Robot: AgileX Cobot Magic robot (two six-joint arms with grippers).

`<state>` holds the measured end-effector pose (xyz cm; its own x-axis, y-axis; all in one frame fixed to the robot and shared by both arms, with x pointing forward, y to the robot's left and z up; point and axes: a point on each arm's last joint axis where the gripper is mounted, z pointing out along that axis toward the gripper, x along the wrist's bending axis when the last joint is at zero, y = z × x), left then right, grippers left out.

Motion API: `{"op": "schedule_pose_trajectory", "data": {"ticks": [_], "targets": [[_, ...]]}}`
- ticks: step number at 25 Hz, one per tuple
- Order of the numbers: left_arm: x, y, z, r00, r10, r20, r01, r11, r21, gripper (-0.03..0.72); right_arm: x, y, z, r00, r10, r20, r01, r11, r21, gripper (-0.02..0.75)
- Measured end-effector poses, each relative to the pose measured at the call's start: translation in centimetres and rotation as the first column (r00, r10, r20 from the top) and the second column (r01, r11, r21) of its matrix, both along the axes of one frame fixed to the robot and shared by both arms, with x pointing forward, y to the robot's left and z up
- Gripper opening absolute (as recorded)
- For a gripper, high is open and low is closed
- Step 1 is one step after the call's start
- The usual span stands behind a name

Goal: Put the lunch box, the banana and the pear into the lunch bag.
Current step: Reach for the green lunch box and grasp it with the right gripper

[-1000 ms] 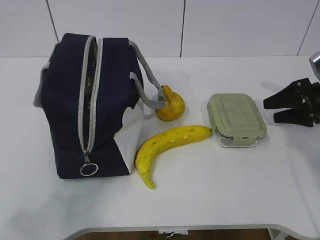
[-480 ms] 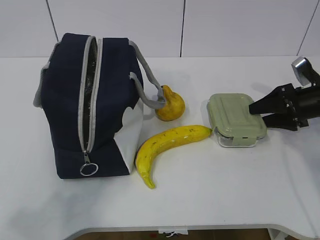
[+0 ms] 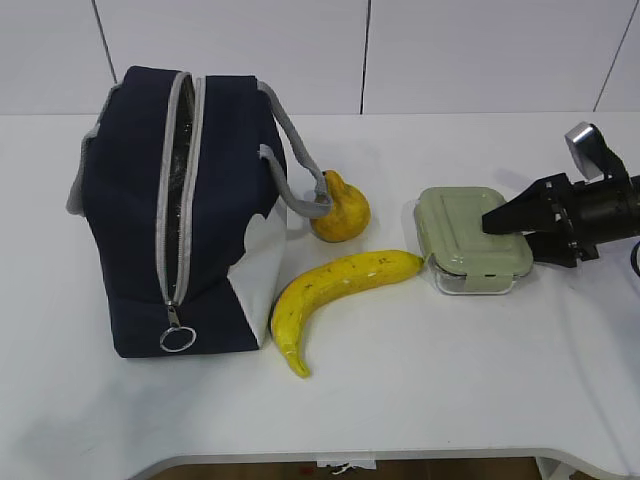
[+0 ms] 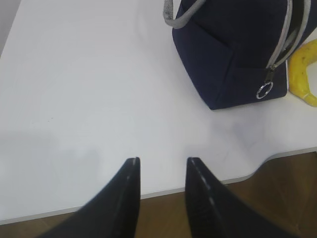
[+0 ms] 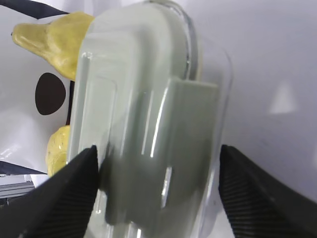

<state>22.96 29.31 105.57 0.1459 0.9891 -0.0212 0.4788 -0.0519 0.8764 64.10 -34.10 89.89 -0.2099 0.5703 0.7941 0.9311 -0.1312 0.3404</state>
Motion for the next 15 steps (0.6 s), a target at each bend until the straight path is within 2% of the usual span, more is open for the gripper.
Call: {"op": "schedule_pose_trajectory", "data": {"ticks": [7,15], "targets": [[0.00,0.00,0.00,1.000,0.000,0.000,0.000,1.000,0.000,0.239,0.06,0.08,-0.06,1.000,-0.002,0.001,0.002,1.000,0.005,0.577],[0.00,0.00,0.00,1.000,0.000,0.000,0.000,1.000,0.000,0.239,0.20,0.11,0.10,1.000,-0.014,0.006,0.014,1.000,0.022,0.424]]}}
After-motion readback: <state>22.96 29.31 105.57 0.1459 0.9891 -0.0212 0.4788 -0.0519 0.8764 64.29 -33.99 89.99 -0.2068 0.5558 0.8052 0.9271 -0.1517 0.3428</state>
